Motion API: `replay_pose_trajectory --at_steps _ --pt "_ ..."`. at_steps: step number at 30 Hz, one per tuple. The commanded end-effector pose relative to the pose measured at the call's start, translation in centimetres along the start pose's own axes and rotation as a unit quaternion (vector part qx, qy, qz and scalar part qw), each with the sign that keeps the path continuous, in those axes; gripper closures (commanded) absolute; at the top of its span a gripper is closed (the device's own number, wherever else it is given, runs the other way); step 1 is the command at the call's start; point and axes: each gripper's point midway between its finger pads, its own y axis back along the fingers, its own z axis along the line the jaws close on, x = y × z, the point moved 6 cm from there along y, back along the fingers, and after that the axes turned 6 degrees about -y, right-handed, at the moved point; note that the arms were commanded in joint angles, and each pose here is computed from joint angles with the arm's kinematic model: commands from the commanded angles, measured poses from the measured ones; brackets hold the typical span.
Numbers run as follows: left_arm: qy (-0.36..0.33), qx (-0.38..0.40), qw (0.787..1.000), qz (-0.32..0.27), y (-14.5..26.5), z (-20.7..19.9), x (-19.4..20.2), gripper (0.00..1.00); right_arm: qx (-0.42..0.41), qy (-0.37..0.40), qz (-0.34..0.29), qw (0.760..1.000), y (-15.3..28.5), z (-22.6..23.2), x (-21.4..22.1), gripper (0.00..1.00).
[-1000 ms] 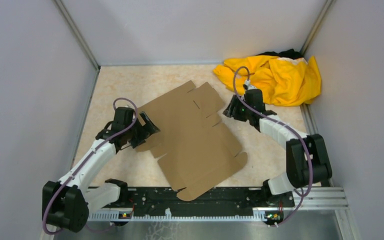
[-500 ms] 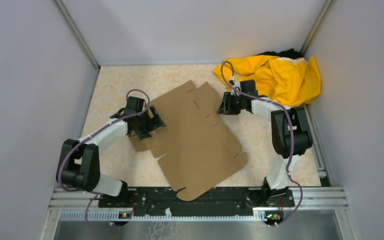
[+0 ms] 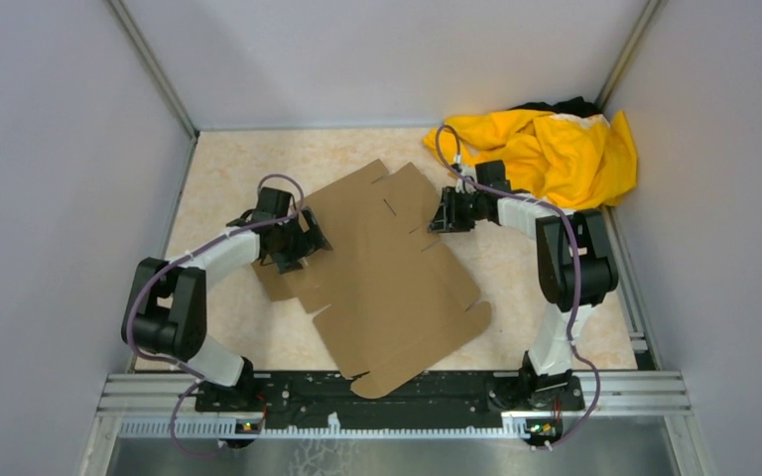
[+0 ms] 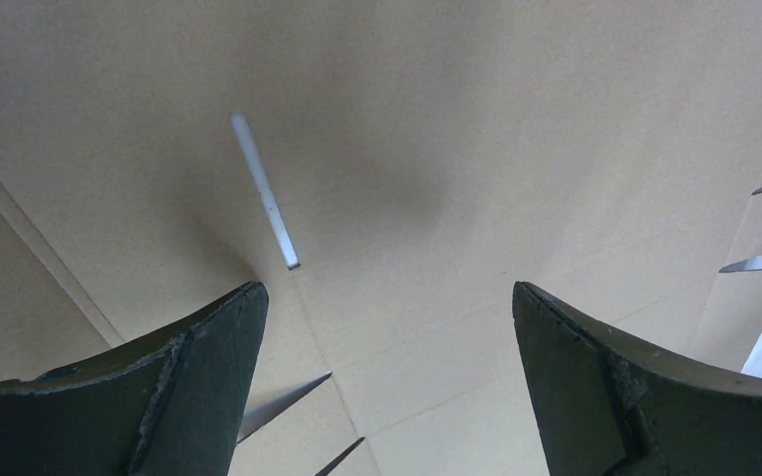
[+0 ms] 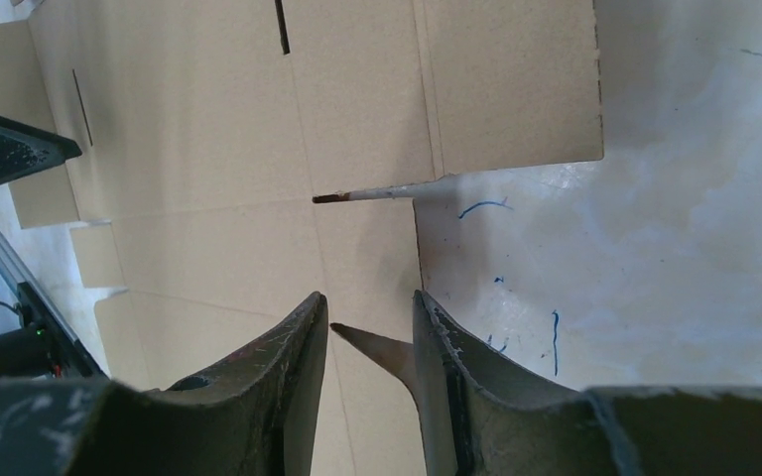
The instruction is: Fold the paper box
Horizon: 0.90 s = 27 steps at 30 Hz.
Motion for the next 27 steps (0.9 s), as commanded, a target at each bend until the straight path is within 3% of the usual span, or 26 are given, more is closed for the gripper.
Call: replay_pose_trajectory --at_steps 1,12,16,27 --pt "-0.015 0.014 1.000 -0.019 0.0 -1.0 -1.3 0.02 -0.017 0.022 -0.008 1.000 0.0 0.5 -1.1 0.63" --pt "-0.032 0.005 0.999 -0.011 -1.3 -0.9 -1.9 0.02 -0.006 0.021 -0.006 1.000 -0.8 0.0 -0.9 0.65" --pt "-0.036 0.004 0.999 -0.009 -1.6 -1.0 -2.2 0.02 0.008 0.026 -0.014 1.000 -0.5 -0.1 -1.1 0.59" --pt "-0.044 0.000 0.999 -0.005 -2.1 -0.9 -2.7 0.02 0.020 0.038 -0.040 0.998 0.2 0.3 -2.0 0.56"
